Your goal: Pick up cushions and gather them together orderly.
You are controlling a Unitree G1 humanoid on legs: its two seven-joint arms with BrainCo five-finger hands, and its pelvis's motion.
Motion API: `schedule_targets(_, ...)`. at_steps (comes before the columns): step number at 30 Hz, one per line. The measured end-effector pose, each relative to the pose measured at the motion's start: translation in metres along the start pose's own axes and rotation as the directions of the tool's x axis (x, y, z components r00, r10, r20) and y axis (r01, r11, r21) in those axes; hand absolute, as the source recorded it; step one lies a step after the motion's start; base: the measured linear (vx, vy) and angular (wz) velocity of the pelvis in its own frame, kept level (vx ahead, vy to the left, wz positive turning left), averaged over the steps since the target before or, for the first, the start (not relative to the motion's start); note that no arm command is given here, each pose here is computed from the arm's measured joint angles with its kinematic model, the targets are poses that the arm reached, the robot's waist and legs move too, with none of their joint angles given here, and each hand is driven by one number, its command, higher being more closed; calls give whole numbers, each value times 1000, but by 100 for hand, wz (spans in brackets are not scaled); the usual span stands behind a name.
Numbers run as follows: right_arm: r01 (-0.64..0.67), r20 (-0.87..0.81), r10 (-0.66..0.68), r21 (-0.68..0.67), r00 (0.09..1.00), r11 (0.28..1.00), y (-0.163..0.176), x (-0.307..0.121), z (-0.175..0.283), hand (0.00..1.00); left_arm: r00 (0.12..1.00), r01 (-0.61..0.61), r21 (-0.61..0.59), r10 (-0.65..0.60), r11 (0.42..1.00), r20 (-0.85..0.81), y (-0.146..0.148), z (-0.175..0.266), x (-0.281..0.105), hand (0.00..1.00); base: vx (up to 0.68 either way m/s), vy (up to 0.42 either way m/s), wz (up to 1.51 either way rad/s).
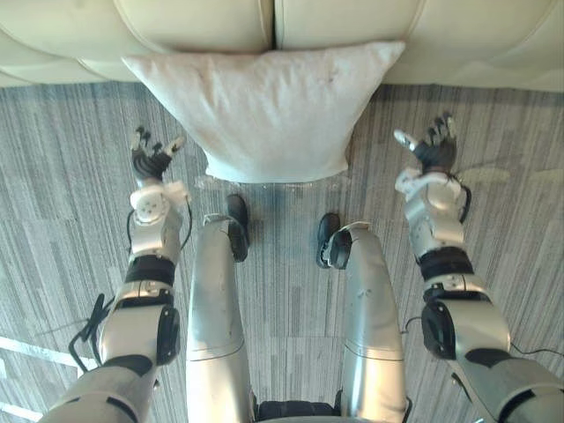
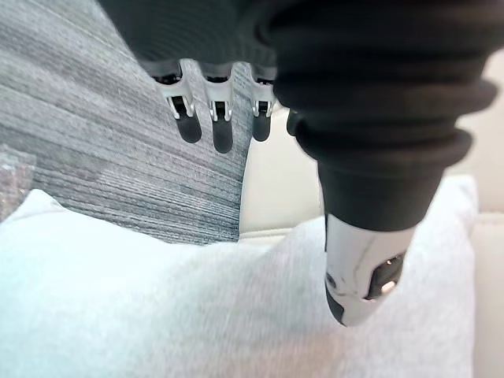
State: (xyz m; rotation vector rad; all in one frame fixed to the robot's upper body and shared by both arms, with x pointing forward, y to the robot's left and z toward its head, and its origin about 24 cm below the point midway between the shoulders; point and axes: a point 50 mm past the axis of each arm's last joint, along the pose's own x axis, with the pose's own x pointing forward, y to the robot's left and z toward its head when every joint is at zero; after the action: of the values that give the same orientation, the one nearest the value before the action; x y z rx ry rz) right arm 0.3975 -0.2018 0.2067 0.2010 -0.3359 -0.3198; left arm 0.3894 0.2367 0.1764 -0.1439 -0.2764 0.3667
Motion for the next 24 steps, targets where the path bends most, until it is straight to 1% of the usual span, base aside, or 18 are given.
schedule_targets(3,-73,41,73,4,996,997,28,2,14,0,996,55,-4,-55,998,69,-26,20,3,0,-13,15,18)
schedule_targets(5,-119,44,117,36,992,992,54,-3,17,0,995,58,-26,-56,998,81,-39,23,0,0,2,20,15)
schedule_targets(8,-124,31,122,68,992,990,70,-8,15,0,995,57,-70,-51,996,88,-53,24,-6,0,11,23,11)
schedule_targets(9,-115,25,113,77,993,990,70,-9,14,100,995,60,-100,-51,993,83,-59,23,-7,0,8,39,14)
schedule_targets(10,-107,22,105,87,994,990,70,-9,13,100,996,59,-138,-49,989,73,-66,23,-9,0,-3,39,15)
schedule_targets(11,-103,21,101,107,995,989,71,-9,13,100,996,60,-179,-48,982,69,-74,24,-11,100,-7,40,12)
schedule_targets(14,-106,18,105,118,994,987,73,-10,13,100,997,60,-232,-48,971,59,-82,26,-13,100,-19,36,12)
schedule_targets(17,-106,17,105,115,994,988,73,-10,13,100,998,39,-263,-26,964,52,-83,28,-13,100,-15,28,9)
schedule_targets(20,-103,12,102,128,995,986,72,-10,12,100,999,31,-271,-17,962,52,-81,29,-12,100,-3,9,1)
schedule_targets(24,-104,2,104,98,995,990,65,-15,2,100,998,52,-281,-38,958,53,-79,22,-21,100,14,16,3)
